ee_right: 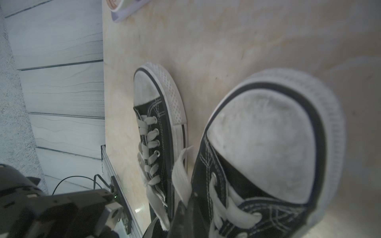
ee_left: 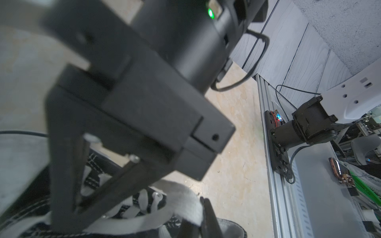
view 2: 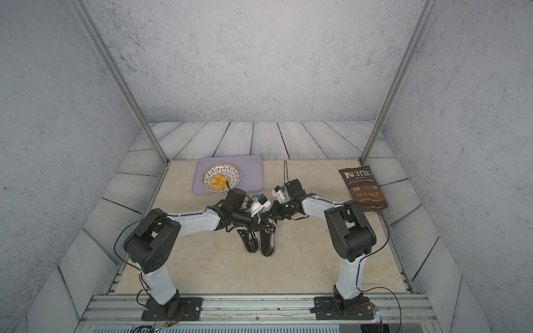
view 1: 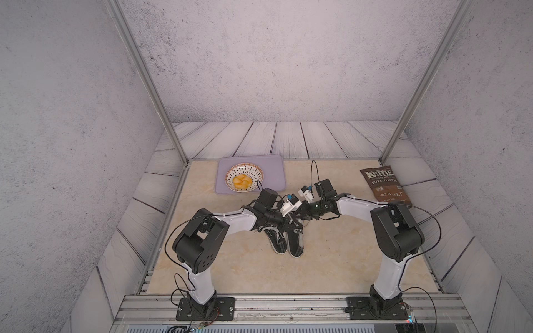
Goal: Tie the shoes
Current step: Cross the shoelace with the shoelace.
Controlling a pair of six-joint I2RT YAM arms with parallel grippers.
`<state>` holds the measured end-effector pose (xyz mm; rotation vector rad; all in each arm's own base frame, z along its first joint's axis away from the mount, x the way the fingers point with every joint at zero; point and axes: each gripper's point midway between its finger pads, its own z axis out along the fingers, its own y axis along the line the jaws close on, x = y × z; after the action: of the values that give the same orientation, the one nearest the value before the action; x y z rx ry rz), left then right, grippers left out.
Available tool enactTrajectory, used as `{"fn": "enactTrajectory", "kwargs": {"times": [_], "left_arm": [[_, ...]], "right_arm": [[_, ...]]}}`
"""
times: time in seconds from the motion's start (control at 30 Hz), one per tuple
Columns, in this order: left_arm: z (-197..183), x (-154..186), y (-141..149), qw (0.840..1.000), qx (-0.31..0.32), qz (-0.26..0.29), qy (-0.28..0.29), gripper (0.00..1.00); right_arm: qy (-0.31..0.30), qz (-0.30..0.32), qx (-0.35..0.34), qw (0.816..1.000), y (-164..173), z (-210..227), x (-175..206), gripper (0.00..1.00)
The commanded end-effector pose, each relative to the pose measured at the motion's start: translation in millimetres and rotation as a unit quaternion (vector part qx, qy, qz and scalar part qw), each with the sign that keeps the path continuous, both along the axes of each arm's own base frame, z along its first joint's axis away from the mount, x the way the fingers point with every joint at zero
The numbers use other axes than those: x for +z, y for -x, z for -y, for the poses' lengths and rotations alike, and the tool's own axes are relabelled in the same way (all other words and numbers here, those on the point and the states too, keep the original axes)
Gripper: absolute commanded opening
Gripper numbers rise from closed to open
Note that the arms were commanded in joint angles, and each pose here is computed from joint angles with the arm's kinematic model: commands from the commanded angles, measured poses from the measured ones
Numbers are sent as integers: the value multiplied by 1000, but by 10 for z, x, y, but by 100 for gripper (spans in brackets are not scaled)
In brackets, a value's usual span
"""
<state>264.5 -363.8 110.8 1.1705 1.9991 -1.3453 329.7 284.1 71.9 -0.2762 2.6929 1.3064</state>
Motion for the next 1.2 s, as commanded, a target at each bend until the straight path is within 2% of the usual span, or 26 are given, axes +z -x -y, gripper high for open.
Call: {"fn": "enactTrajectory", "kwargs": {"times": [0.0,0.07,0.17,0.27,0.37,0.57,0.77,1.17], "left_arm": [[18,154,0,1000,-5,2,27,9],[5,137,-15,1000,0,-6,26,9],[-21,130,-33,999,6,-18,30,9],[-39,122,-47,999,11,-30,34,9],[-44,105,-54,999,11,-41,35,9],[-42,74,-55,998,6,-59,31,9],[-41,64,-45,997,0,-71,30,9],[-42,55,-110,997,8,-74,29,9]], "right_arm": [[6,8,22,1000,80,28,5,24],[32,39,13,999,29,126,65,38],[37,84,-2,996,-64,214,232,56],[32,130,-26,991,-160,304,386,67],[-6,176,-37,984,-181,315,568,73],[-66,225,-12,972,-51,243,804,78],[-162,267,24,950,89,103,1207,78],[-197,183,75,960,270,-13,838,76]]}}
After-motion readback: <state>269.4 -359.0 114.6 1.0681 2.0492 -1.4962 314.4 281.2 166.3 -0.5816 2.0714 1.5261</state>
